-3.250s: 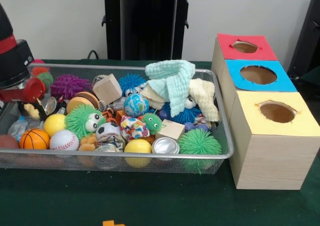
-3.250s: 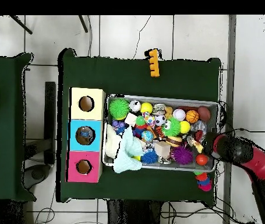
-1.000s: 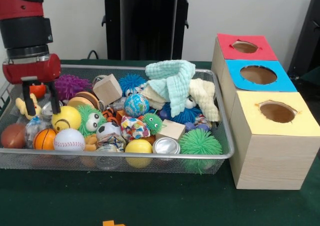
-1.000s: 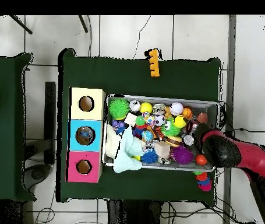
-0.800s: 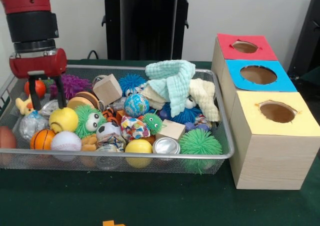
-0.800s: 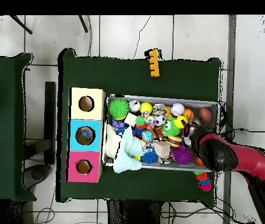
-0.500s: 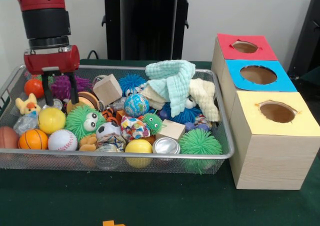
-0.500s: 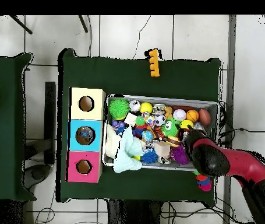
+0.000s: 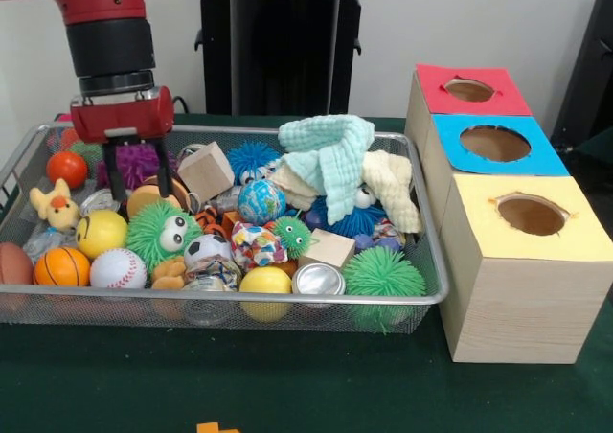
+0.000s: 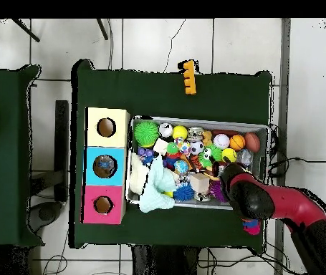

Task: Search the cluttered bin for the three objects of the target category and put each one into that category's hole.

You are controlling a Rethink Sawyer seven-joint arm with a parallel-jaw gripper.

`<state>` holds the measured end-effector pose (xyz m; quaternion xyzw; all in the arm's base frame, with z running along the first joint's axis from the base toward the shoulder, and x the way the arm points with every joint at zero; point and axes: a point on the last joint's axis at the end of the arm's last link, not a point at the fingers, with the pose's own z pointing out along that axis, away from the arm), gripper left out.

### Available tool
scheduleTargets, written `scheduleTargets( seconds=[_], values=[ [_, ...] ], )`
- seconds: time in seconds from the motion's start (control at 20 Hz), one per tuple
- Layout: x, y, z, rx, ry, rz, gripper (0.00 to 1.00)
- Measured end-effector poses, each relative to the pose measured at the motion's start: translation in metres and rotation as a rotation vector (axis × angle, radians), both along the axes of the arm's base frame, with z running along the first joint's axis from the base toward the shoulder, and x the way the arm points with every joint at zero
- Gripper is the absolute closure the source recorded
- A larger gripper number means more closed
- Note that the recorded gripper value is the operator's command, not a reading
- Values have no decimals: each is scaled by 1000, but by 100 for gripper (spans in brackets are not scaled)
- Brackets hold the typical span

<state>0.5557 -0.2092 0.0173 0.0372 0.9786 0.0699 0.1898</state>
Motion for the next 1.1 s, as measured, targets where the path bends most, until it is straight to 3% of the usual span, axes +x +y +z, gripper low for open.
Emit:
scheduleTargets(
  seconds=[0.25,0.45,0.8,1.1],
  values=[
    [-6,-2,-9,38,26,-28,0],
    [-14,-12,-14,77,85,-59,0],
    [-20,-23,-16,81,186,-54,0],
    [-12,-32,-14,70,228,-52,0]
  ],
)
